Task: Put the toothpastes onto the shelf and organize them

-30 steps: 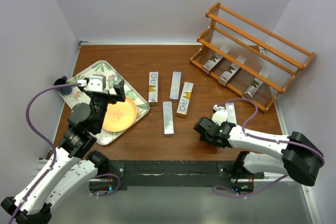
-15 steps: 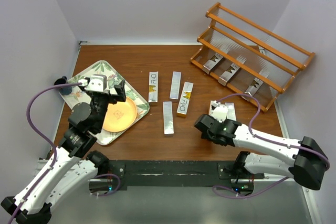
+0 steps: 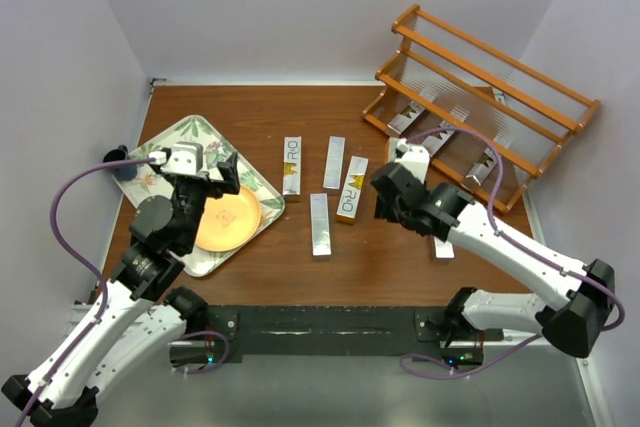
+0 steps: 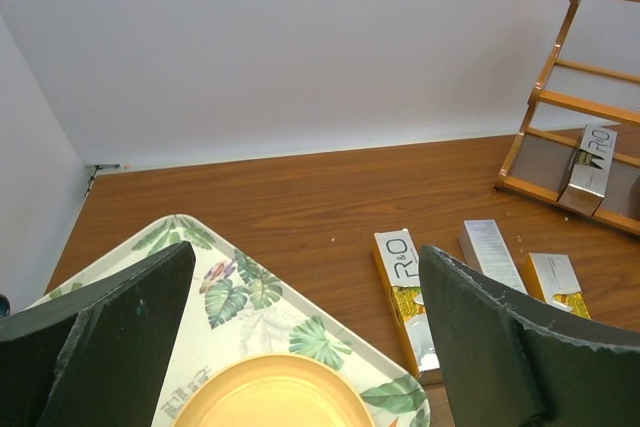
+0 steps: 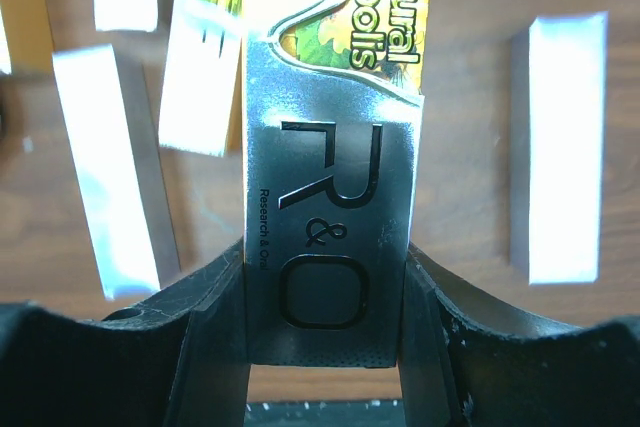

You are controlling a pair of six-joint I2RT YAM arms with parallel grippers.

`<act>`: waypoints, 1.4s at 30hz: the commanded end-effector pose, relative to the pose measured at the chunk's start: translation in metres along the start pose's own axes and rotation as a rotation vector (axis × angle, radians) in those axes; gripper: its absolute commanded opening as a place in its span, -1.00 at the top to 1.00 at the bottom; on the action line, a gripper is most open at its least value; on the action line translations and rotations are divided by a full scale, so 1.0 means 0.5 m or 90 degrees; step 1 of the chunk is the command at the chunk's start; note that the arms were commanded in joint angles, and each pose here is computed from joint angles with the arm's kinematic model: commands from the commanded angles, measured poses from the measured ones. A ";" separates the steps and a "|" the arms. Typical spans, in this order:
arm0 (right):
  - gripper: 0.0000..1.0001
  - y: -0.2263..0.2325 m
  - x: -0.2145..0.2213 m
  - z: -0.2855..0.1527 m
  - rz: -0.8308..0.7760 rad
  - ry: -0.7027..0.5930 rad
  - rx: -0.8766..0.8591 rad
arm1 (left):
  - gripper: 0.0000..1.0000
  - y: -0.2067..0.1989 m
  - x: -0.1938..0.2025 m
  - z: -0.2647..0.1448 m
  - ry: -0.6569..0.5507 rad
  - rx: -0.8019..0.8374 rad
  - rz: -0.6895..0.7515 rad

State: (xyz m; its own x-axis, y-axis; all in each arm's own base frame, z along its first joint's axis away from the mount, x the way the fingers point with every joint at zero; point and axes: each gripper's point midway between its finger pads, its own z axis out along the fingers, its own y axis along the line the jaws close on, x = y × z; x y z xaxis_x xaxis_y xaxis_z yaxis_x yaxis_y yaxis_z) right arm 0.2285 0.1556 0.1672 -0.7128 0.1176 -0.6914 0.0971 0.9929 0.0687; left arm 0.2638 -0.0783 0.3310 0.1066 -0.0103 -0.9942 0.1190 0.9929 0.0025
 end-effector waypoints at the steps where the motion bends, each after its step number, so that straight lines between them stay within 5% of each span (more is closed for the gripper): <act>1: 0.68 -0.008 -0.131 0.008 0.014 -0.060 -0.003 | -0.99 -0.002 -0.018 0.000 -0.023 0.005 -0.013; 21: 0.67 -0.048 -0.452 0.228 0.139 -0.112 0.088 | -0.99 -0.010 -0.024 -0.005 -0.030 0.019 -0.035; 42: 0.54 -0.101 -0.557 0.357 0.263 -0.147 0.124 | -0.98 -0.023 -0.020 -0.002 -0.026 0.039 -0.035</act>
State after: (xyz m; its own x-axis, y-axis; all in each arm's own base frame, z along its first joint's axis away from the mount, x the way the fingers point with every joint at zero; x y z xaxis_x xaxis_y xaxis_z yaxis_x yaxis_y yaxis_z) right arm 0.5258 0.0677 0.1925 -0.5313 0.4145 -0.7389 0.4769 0.8671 0.1435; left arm 0.2601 -0.0862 0.3345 0.1162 -0.0366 -0.9925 0.1703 0.9853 -0.0163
